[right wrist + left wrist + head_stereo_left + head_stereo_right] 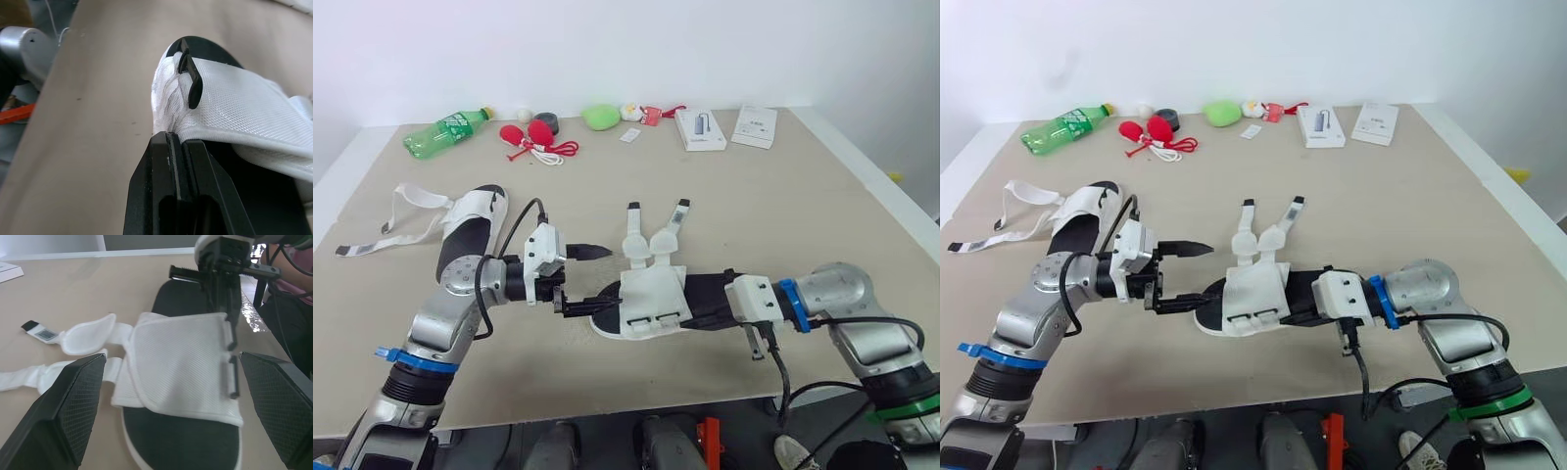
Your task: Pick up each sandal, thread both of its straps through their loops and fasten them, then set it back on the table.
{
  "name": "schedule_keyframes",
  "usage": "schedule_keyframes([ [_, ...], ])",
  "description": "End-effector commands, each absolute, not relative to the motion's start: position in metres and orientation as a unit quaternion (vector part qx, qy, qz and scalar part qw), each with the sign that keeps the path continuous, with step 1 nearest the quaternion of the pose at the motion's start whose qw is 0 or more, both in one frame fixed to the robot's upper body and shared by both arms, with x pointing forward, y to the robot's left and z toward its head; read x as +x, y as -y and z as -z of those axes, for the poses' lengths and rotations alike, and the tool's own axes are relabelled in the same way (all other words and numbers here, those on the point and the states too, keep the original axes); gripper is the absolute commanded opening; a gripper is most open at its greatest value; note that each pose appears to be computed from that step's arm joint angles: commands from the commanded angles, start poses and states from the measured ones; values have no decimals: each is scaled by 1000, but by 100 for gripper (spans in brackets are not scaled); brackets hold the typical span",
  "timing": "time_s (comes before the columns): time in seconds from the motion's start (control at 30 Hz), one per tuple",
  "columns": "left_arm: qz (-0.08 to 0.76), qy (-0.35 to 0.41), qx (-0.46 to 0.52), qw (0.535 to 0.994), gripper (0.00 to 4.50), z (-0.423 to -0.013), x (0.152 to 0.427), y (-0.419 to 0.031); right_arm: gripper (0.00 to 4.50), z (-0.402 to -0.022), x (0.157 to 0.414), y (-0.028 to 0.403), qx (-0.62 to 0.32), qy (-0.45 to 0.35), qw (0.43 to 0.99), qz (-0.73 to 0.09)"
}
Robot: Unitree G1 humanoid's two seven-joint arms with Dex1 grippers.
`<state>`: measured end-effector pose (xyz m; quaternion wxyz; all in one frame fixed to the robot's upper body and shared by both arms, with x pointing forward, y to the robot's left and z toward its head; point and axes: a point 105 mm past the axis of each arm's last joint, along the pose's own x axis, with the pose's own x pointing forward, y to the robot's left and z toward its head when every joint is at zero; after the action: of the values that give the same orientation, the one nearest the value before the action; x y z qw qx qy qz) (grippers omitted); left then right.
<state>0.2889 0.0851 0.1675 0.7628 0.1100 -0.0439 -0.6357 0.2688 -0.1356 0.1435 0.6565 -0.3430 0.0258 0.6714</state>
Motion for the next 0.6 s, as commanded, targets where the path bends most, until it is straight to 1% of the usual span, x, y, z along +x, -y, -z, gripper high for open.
schedule_keyframes([
  [0.03, 636, 63, 124, 759, 450, -177, 285, -86, 1, -155, 273, 136, -352, -4, 659, -664],
  [0.2, 634, 64, 125, 760, 450, -177, 286, -85, 1, -152, 271, 139, -334, -21, 666, -667],
  [0.23, 634, 64, 125, 760, 450, -177, 286, -84, 71, -151, 270, 140, -339, -18, 666, -664],
  [0.3, 634, 64, 124, 761, 450, -177, 286, -83, 136, -151, 270, 143, -341, -22, 668, -661],
  [0.43, 633, 65, 124, 761, 450, -177, 287, -82, 312, -153, 267, 151, -337, -36, 674, -657],
  [0.5, 633, 64, 125, 762, 450, -177, 287, -82, 312, -157, 263, 156, -312, -55, 684, -657],
  [0.6, 630, 58, 134, 763, 450, -174, 288, -84, 312, -171, 260, 160, -240, -77, 717, -650],
])
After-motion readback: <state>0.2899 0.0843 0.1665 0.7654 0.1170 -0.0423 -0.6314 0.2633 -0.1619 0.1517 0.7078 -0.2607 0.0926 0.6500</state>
